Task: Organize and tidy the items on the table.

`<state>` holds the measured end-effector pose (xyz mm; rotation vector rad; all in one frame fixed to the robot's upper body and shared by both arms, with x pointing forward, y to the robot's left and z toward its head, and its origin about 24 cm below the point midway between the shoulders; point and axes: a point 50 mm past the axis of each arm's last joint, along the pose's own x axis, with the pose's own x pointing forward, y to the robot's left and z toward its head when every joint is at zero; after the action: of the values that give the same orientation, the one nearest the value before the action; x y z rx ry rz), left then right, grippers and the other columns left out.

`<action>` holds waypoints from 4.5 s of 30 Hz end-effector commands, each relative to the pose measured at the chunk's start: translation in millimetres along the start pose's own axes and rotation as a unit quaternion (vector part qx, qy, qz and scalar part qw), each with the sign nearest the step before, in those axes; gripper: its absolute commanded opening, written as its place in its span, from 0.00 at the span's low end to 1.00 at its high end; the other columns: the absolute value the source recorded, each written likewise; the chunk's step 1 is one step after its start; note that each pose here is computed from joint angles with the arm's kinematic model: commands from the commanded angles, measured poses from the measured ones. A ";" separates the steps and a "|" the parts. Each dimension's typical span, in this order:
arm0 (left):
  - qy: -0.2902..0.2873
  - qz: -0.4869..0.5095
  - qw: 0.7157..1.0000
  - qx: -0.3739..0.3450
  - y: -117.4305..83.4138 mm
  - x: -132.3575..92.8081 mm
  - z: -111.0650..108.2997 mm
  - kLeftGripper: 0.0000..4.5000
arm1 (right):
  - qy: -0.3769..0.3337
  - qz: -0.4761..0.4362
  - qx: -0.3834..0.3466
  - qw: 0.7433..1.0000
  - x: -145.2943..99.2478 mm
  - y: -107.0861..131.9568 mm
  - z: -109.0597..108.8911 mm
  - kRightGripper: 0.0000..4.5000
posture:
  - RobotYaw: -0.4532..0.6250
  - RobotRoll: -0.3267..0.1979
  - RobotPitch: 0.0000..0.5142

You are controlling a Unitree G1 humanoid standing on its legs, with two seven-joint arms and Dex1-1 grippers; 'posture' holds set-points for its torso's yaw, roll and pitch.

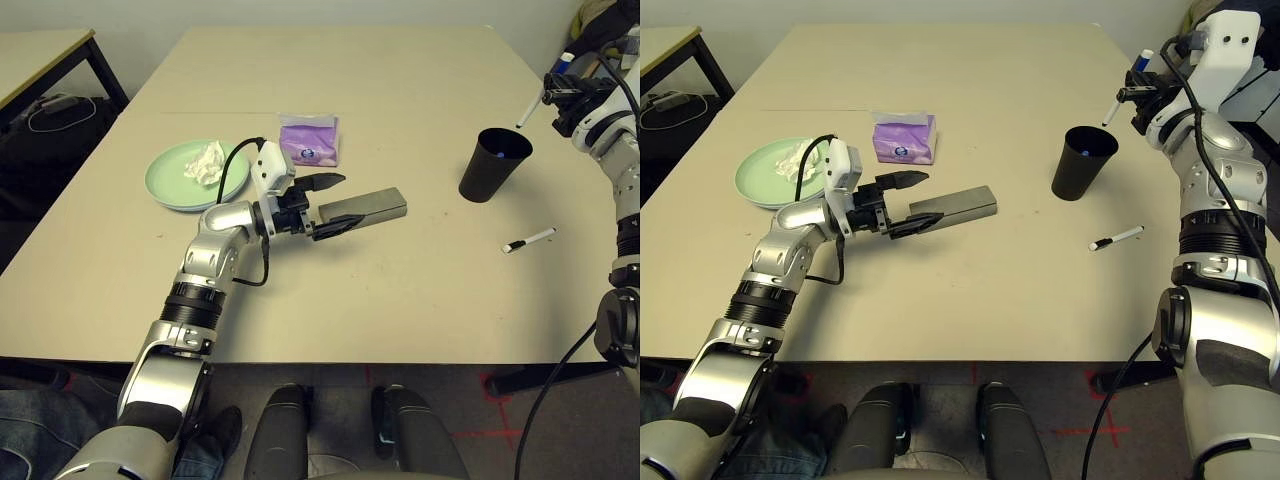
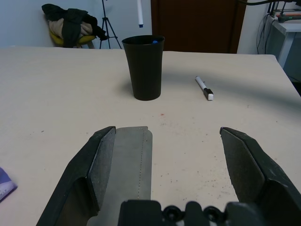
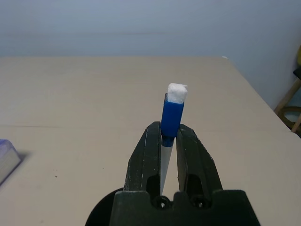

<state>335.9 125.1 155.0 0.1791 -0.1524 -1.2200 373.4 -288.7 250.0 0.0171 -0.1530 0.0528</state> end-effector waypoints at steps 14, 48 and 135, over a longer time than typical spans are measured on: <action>0.001 -0.005 1.000 0.006 1.2 1.1 1.8 1.00 | 0.031 0.037 -0.016 0.999 -4.7 10.0 -3.0 0.07 | 0.54 0.62 0.16; -0.002 0.003 1.000 0.016 -6.9 -6.7 -0.7 1.00 | 0.252 0.541 -0.264 0.758 -40.9 26.3 -38.2 0.99 | 0.59 0.62 0.24; 0.012 -0.002 0.999 0.046 -17.1 -14.1 -1.5 1.00 | 0.387 0.561 -0.569 0.460 -52.5 -14.4 -66.3 0.33 | 0.62 0.62 0.35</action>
<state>315.6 135.3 149.8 0.2555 -0.1927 -1.2039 332.8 -303.3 173.5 -1.5196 0.8130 1.3005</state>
